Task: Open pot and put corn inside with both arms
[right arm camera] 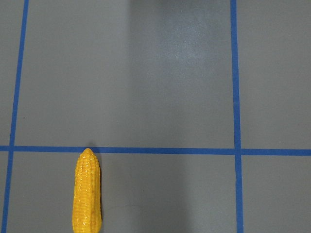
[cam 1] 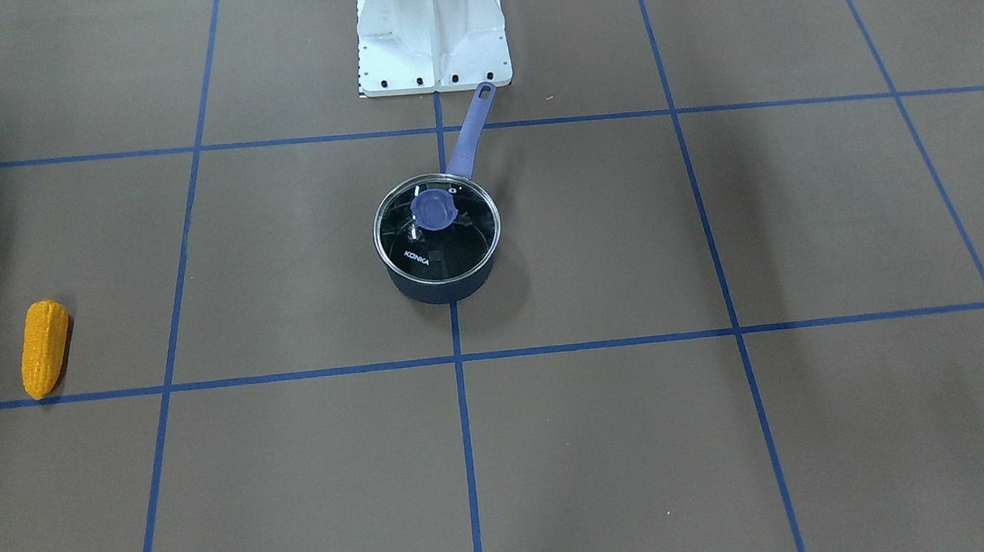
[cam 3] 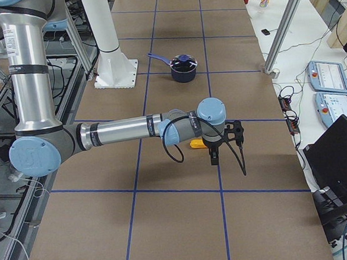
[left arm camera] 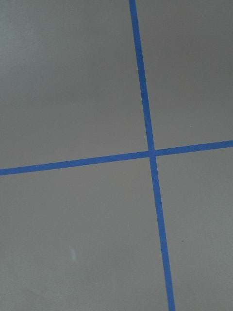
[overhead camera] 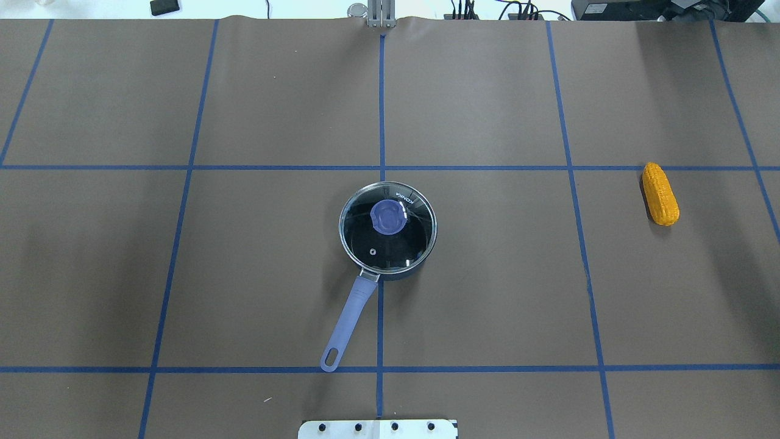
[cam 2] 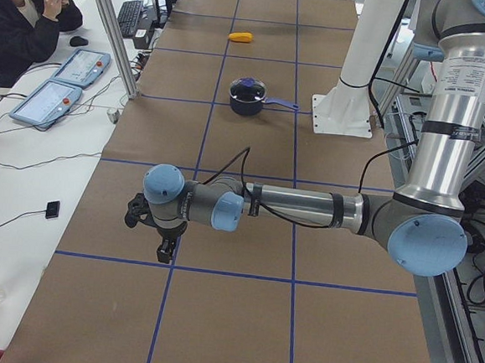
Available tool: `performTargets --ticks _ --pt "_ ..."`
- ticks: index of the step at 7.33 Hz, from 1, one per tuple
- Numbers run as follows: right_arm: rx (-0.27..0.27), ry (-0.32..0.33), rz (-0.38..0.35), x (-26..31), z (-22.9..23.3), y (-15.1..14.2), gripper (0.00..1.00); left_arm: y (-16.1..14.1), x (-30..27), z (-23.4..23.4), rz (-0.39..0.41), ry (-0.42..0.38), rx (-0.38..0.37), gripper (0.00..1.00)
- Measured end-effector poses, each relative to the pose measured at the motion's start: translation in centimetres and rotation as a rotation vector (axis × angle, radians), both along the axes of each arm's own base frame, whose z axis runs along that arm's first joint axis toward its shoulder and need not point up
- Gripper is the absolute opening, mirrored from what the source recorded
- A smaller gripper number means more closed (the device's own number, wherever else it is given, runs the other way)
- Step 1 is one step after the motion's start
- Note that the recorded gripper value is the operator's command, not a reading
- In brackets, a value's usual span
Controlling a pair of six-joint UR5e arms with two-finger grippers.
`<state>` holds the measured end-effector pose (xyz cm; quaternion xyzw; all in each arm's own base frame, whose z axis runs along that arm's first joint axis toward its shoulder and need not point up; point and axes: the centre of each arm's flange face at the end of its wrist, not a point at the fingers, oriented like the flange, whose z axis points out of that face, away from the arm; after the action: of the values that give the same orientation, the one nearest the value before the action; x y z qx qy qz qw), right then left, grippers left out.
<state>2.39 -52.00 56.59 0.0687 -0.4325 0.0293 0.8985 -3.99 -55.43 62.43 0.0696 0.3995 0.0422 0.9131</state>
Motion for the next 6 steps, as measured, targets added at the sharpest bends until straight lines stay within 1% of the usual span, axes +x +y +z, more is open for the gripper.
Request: performTargets --ticks 2,4,5,6 --pt "0.002 0.009 0.004 0.0 -0.1 -0.2 1.00 0.0 0.0 -0.2 0.000 0.001 0.003 0.98" --pt "0.014 0.017 0.013 0.0 -0.9 -1.0 1.00 -0.1 0.0 -0.6 -0.007 0.003 0.004 0.98" --pt "-0.010 0.013 0.030 -0.1 -0.9 -1.4 1.00 -0.6 0.1 -1.8 -0.034 0.009 -0.007 0.98" --pt "-0.037 -0.005 0.043 -0.3 -0.8 -1.7 1.00 -1.7 1.0 -4.4 -0.082 0.023 -0.026 0.98"
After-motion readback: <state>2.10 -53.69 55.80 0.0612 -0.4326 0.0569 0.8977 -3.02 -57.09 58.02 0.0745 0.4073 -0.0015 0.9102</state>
